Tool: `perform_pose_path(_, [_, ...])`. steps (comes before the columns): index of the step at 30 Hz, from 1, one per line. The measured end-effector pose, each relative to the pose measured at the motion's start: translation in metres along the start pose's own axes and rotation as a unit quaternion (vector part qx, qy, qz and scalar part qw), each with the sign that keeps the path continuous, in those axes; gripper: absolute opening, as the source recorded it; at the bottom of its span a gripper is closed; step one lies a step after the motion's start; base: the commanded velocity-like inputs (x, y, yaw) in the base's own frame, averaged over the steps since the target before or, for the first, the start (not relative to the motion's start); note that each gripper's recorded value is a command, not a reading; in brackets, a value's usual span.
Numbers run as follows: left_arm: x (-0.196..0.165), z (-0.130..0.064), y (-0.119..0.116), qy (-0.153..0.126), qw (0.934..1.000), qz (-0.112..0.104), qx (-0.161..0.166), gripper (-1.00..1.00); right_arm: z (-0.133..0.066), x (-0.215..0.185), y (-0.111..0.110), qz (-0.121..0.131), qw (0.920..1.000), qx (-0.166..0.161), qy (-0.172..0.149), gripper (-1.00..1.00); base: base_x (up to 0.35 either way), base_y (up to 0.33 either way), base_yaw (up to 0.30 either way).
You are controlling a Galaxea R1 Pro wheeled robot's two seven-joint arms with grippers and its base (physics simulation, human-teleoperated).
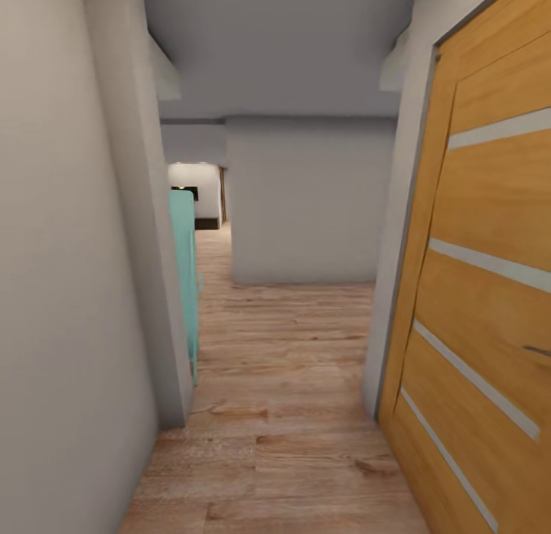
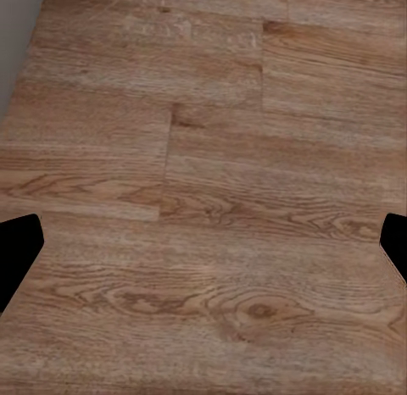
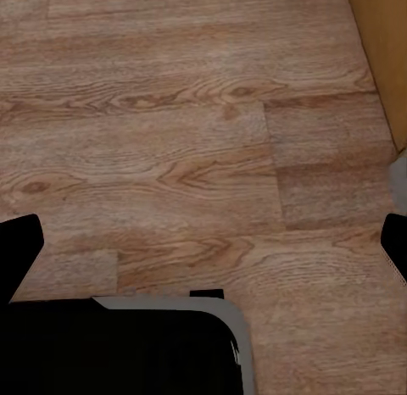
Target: Move the two storage containers from the living room to the garage. In the garage, place one container on the floor and stack the other container on top of it (either order is fine).
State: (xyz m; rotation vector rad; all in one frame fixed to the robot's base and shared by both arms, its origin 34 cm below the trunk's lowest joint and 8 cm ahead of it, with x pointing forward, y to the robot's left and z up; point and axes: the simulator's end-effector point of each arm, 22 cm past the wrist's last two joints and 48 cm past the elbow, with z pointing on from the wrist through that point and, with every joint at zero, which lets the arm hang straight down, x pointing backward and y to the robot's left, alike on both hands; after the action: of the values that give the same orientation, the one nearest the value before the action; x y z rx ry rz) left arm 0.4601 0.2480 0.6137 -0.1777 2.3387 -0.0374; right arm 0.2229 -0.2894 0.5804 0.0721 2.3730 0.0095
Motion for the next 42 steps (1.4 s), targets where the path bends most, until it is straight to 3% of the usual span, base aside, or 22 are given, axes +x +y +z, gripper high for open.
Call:
perform_pose_path(12, [0.0,0.0,0.0,0.0,1.0,0.0,0.0,1.0,0.0,0.0,-0.002,0.001,1.0,0.004,0.001,1.0,0.324,-0.119,0.0])
perform_pose_path(18, [0.0,0.0,0.0,0.0,1.0,-0.001,0.001,1.0,0.007,-0.011,-0.001,0.001,0.9999,0.003,-0.01,1.0,0.1,-0.034,0.0])
perform_pose_path(20, [0.0,0.0,0.0,0.0,1.0,-0.001,0.001,1.0,0.017,-0.033,0.002,0.002,0.9995,0.0,-0.033,1.0,0.009,-0.003,0.0])
perform_pose_path(26, [0.0,0.0,0.0,0.0,1.0,-0.001,0.001,1.0,0.045,-0.074,0.004,0.007,0.9995,0.008,-0.03,1.0,0.002,-0.001,0.0])
perform_pose_path(33, [-0.002,0.0,-0.001,-0.004,1.0,0.0,0.002,1.0,0.062,-0.13,0.005,-0.033,0.9972,0.025,-0.063,1.0,0.0,0.0,0.0])
perform_pose_path(37, [-0.003,0.0,0.0,-0.007,1.0,0.0,0.002,1.0,0.076,-0.175,0.005,-0.036,0.9944,0.039,-0.091,1.0,0.0,0.0,0.0])
perform_pose_path(42, [-0.004,0.0,0.0,-0.008,1.0,0.0,0.002,1.0,0.096,-0.197,0.005,-0.039,0.9961,0.043,-0.065,1.0,0.0,0.0,0.0])
